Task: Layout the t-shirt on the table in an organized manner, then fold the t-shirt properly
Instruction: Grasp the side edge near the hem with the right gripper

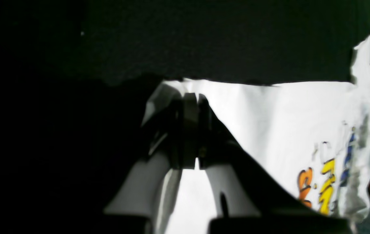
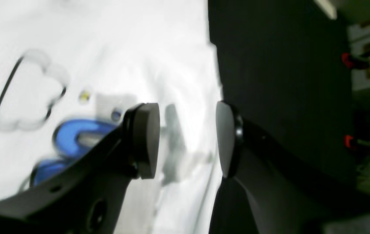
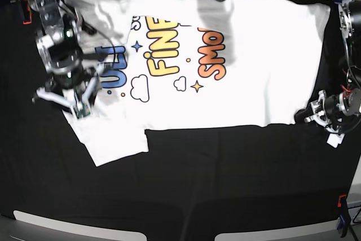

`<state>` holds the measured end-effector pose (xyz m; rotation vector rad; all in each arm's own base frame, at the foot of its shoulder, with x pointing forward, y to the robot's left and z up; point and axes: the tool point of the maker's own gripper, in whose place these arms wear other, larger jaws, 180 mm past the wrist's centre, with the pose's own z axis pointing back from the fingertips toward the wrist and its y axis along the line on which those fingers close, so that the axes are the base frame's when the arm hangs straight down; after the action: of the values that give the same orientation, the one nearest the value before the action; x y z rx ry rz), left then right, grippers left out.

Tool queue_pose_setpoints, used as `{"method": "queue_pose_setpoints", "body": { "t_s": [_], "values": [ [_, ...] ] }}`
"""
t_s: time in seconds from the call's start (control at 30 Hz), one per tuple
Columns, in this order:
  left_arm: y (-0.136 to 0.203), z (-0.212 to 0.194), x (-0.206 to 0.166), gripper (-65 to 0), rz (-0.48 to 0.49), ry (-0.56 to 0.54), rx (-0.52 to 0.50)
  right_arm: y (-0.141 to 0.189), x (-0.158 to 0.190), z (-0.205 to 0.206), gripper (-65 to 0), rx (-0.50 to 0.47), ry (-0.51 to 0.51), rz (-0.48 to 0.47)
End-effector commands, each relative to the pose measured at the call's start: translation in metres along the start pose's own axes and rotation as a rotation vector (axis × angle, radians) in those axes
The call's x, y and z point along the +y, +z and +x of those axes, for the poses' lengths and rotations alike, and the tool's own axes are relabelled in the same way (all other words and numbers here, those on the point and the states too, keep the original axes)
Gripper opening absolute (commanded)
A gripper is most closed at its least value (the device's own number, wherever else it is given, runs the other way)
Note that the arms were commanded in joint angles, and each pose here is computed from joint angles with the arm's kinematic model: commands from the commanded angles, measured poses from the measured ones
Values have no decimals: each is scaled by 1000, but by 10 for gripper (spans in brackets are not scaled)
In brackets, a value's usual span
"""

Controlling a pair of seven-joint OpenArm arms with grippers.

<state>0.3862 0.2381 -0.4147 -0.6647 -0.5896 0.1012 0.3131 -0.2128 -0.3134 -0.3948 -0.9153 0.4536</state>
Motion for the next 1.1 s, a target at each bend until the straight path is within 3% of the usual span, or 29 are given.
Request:
{"method": "queue_pose_setpoints", "body": {
  "t_s": [0.0, 0.17, 0.3, 0.43, 0.57, 0.77, 1.07],
  "values": [
    [10, 27, -4, -650, -9, -27, -65, -8, -17, 16, -377, -41, -16, -46],
    [10, 27, -4, -650, -9, -27, -65, -75, -26, 22, -379, 52, -115, 42],
    [10, 27, -4, -650, -9, -27, -64, -127, -54, 13, -379, 201, -232, 74],
    [10, 27, -4, -650, -9, -26, -65, -159, -85, 11, -379, 306, -358, 116],
    [10, 27, -4, -650, -9, -26, -65, -173, -91, 8, -379, 359, -478, 202],
    [10, 27, -4, -650, -9, -27, -65, -175, -67, -12, -379, 400, -582, 324],
    [10, 27, -4, -650, -9, -27, -65, -174, -8, -32, -379, 453, -569, 403]
  ]
}}
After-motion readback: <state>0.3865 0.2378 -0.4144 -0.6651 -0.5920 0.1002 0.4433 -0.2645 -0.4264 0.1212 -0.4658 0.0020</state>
